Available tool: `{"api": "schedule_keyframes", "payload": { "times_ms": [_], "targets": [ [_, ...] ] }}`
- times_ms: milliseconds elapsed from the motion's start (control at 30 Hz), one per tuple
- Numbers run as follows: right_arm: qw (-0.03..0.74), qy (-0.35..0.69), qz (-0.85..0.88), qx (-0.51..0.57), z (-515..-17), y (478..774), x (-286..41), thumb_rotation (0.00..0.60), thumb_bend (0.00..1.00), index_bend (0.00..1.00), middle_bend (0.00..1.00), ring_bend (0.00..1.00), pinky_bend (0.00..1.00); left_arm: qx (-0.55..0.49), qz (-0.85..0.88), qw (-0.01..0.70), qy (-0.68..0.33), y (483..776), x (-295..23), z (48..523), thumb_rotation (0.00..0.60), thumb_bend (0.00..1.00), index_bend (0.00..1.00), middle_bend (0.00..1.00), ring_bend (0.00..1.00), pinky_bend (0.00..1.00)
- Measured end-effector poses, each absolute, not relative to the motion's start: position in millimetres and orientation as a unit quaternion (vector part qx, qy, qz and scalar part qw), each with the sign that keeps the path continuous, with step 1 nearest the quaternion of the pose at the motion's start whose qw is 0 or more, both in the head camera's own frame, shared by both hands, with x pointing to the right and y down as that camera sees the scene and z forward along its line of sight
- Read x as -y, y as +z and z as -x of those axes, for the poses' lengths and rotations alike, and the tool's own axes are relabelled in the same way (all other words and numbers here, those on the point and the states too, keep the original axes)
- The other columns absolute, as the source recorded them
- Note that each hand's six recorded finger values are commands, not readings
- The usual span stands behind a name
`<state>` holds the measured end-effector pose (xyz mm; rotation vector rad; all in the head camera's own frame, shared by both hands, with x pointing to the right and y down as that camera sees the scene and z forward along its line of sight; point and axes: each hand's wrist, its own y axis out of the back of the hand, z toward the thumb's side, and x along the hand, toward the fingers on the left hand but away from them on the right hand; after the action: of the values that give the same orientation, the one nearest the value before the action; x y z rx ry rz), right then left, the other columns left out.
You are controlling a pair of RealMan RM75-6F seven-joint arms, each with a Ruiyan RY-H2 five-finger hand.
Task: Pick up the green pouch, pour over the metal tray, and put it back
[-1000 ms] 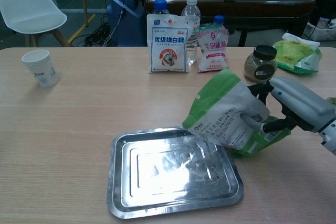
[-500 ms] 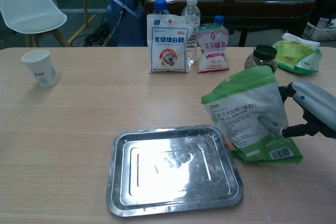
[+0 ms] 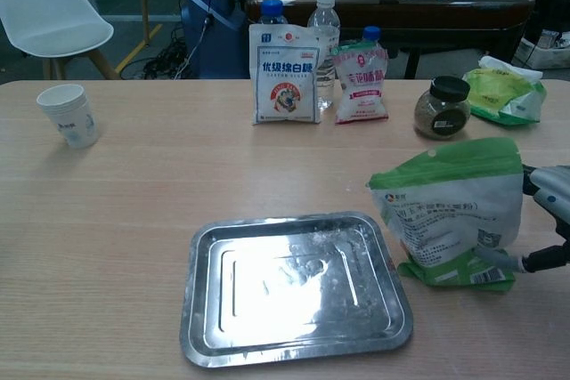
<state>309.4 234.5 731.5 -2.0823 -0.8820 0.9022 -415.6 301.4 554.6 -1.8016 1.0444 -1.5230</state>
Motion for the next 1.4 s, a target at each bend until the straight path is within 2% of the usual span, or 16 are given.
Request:
{"api": "schedule_keyframes", "payload": {
  "times_ms": [133, 200, 433, 633, 733, 800, 867, 1000, 1167, 1400],
  "targets": [
    [0.347, 0.343, 0.805, 0.337, -309, 727, -235, 0.600, 0.15, 0.03, 0.13, 0.06, 0.08, -0.390, 0.671, 0.279, -0.565, 554, -300, 415, 0.600, 0.28, 0.11, 0.01, 0.12, 0.05],
    [0.351, 0.341, 0.806, 0.333, -311, 723, -235, 0.600, 0.15, 0.00, 0.11, 0.04, 0.06, -0.391, 0.670, 0.279, -0.565, 553, -300, 416, 0.600, 0.28, 0.11, 0.01, 0.12, 0.05],
    [0.360, 0.339, 0.801, 0.338, -323, 701, -236, 0.600, 0.15, 0.00, 0.09, 0.02, 0.03, -0.395, 0.667, 0.284, -0.564, 551, -297, 419, 0.600, 0.28, 0.11, 0.01, 0.12, 0.05],
    [0.363, 0.348, 0.784, 0.364, -332, 669, -231, 0.600, 0.15, 0.00, 0.15, 0.04, 0.03, -0.398, 0.667, 0.290, -0.559, 551, -291, 418, 0.600, 0.28, 0.11, 0.01, 0.12, 0.05],
    [0.365, 0.360, 0.769, 0.381, -337, 648, -226, 0.600, 0.15, 0.05, 0.20, 0.09, 0.06, -0.401, 0.666, 0.293, -0.556, 551, -289, 419, 0.600, 0.28, 0.11, 0.01, 0.12, 0.05],
    [0.370, 0.373, 0.754, 0.395, -342, 631, -221, 0.600, 0.16, 0.12, 0.25, 0.15, 0.12, -0.403, 0.664, 0.296, -0.556, 551, -287, 420, 0.600, 0.28, 0.11, 0.01, 0.12, 0.05],
    [0.378, 0.391, 0.734, 0.407, -349, 613, -215, 0.600, 0.18, 0.23, 0.31, 0.22, 0.21, -0.405, 0.662, 0.297, -0.556, 550, -286, 421, 0.600, 0.28, 0.11, 0.01, 0.12, 0.05],
    [0.406, 0.440, 0.680, 0.423, -373, 582, -203, 0.600, 0.20, 0.38, 0.39, 0.29, 0.32, -0.407, 0.660, 0.301, -0.556, 549, -283, 423, 0.600, 0.28, 0.11, 0.01, 0.12, 0.05],
    [0.402, 0.497, 0.629, 0.441, -402, 566, -204, 0.600, 0.20, 0.41, 0.42, 0.32, 0.34, -0.408, 0.658, 0.306, -0.554, 547, -281, 423, 0.600, 0.28, 0.11, 0.01, 0.12, 0.05],
    [0.382, 0.535, 0.615, 0.436, -418, 565, -212, 0.600, 0.20, 0.41, 0.42, 0.32, 0.34, -0.409, 0.657, 0.310, -0.552, 546, -280, 420, 0.600, 0.28, 0.11, 0.01, 0.12, 0.05]
  ]
}}
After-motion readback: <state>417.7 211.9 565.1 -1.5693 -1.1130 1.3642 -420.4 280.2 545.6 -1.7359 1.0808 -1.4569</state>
